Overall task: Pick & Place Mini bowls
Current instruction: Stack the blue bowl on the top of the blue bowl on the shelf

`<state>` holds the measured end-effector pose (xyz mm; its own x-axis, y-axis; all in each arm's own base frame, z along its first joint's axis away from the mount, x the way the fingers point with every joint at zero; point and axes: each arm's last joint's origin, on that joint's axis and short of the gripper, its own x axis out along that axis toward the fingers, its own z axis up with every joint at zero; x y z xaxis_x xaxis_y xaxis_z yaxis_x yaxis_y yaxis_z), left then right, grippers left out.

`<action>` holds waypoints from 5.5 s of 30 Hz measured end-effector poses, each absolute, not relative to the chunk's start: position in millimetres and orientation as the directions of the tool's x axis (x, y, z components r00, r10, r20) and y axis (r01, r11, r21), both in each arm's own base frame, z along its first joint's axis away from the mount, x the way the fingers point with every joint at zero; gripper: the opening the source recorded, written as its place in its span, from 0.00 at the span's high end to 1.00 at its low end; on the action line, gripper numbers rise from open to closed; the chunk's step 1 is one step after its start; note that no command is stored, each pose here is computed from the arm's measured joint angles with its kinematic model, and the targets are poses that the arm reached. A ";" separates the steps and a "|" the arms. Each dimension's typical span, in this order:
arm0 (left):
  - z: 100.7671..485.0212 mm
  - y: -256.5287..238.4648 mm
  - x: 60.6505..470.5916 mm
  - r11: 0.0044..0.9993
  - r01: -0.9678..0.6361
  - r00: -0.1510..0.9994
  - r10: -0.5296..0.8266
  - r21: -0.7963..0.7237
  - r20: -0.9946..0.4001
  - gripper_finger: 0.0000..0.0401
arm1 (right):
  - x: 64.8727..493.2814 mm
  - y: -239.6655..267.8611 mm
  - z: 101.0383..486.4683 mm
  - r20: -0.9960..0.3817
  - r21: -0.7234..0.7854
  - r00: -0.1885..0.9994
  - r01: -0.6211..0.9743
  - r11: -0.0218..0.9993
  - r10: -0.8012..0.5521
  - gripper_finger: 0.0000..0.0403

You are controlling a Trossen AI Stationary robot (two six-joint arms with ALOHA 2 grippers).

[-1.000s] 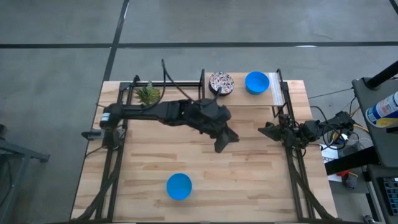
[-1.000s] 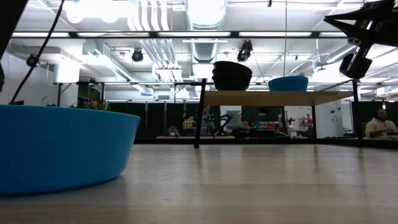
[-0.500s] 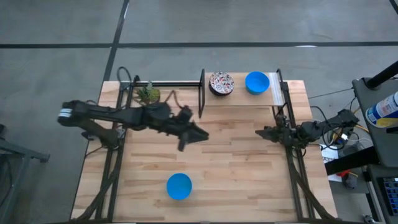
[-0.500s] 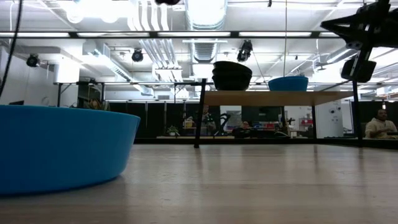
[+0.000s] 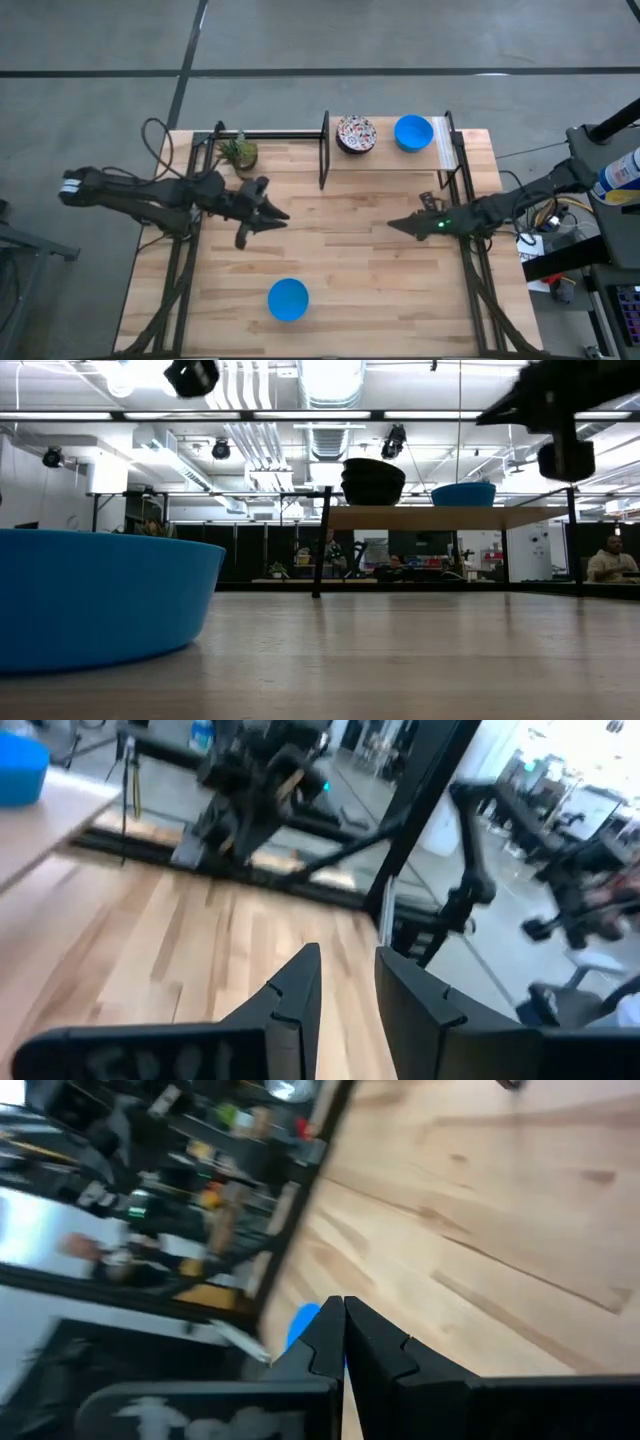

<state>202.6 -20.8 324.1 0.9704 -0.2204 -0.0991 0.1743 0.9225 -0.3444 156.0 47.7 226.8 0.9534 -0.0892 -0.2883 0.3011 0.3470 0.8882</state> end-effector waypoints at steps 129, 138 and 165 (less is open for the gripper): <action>216.4 -15.1 85.4 0.915 0.373 0.925 -0.353 -0.151 0.143 0.78 | 437.8 91.3 267.0 -0.941 0.329 0.302 0.700 0.633 0.155 0.98; 215.6 -15.1 85.8 0.916 0.371 0.926 -0.353 -0.154 0.133 0.78 | 384.0 59.2 331.1 -0.966 0.205 0.259 0.760 0.617 0.003 0.98; 214.2 -15.2 86.0 0.916 0.369 0.928 -0.354 -0.158 0.119 0.78 | 191.4 -108.5 445.3 -0.856 0.222 0.260 0.965 0.137 -0.448 0.98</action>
